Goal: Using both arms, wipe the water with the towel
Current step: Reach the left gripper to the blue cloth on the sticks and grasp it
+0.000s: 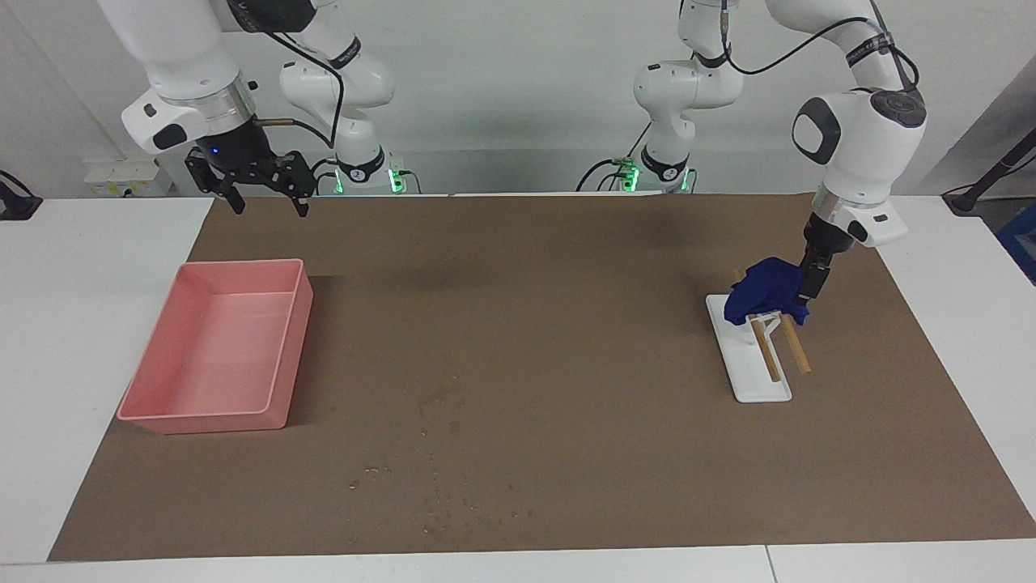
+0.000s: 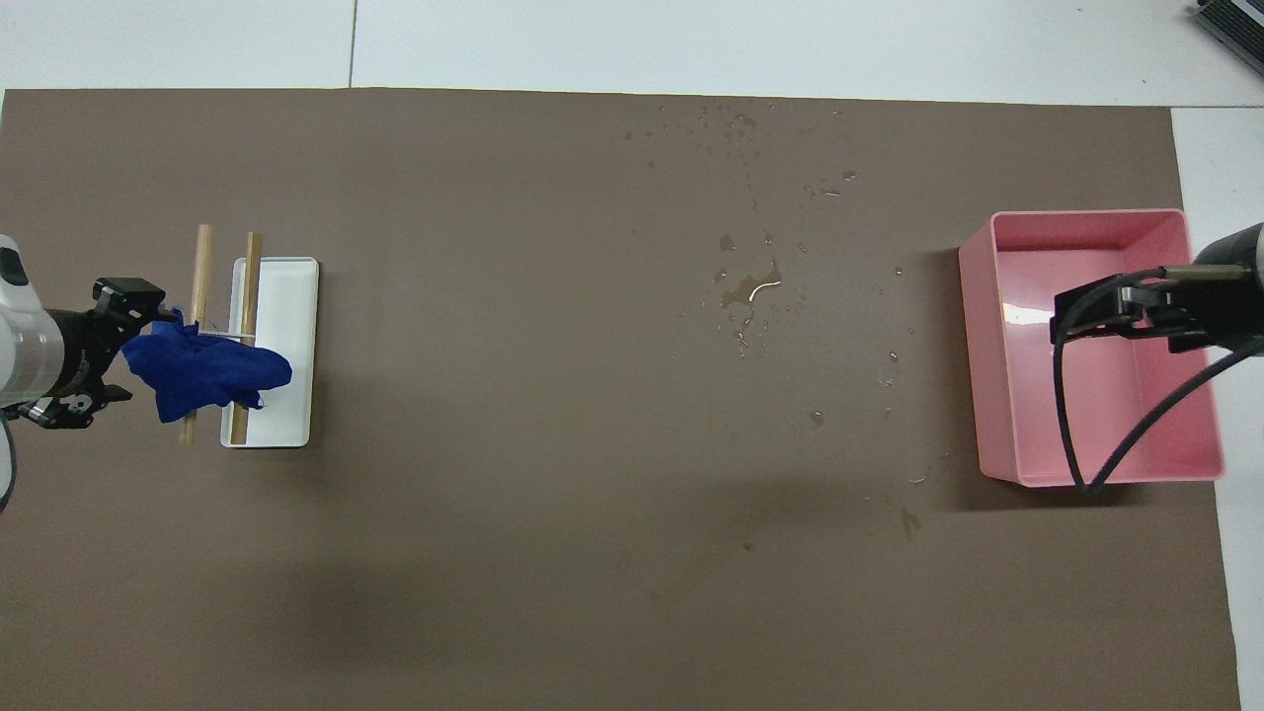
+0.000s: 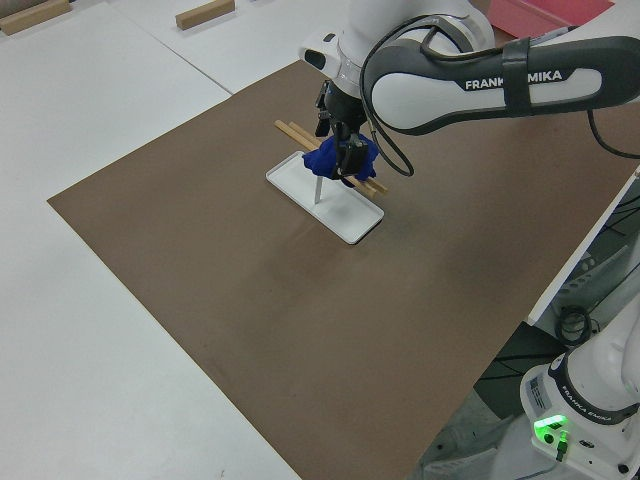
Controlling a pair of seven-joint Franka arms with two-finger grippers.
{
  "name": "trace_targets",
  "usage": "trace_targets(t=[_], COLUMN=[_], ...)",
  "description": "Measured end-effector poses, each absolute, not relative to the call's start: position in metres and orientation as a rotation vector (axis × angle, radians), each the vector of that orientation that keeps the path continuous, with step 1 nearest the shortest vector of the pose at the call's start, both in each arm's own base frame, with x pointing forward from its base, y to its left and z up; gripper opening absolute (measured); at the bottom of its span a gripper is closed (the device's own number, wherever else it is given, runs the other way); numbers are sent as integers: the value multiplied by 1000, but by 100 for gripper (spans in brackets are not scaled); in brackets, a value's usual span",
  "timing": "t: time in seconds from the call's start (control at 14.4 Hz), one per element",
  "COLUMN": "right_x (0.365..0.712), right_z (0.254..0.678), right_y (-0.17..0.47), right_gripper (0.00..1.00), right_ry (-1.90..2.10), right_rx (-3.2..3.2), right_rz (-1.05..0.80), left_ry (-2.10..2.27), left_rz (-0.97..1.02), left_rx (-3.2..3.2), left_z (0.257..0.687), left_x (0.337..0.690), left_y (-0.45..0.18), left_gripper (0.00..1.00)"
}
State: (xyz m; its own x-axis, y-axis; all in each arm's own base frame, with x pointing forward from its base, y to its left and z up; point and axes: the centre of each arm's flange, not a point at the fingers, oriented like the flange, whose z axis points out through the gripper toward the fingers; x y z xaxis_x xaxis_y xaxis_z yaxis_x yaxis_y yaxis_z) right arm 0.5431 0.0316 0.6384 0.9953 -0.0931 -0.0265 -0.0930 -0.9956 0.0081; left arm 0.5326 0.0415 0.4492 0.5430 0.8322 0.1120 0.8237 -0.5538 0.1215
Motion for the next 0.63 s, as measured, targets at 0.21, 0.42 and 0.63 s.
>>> trace_targets(t=[0.21, 0.42, 0.63], right_x=[543, 542, 540], right_z=[638, 640, 643], right_y=[32, 32, 32], right_gripper=[100, 100, 100], right_ry=[-146, -146, -144], right_rx=[3131, 3131, 3132], right_rz=[-42, -37, -29], left_ry=[1458, 1459, 1450], left_rz=[242, 241, 234], left_rx=[2709, 2709, 2716], left_z=[449, 449, 450], left_x=[533, 533, 533], left_y=[36, 36, 32], left_gripper=[81, 44, 19])
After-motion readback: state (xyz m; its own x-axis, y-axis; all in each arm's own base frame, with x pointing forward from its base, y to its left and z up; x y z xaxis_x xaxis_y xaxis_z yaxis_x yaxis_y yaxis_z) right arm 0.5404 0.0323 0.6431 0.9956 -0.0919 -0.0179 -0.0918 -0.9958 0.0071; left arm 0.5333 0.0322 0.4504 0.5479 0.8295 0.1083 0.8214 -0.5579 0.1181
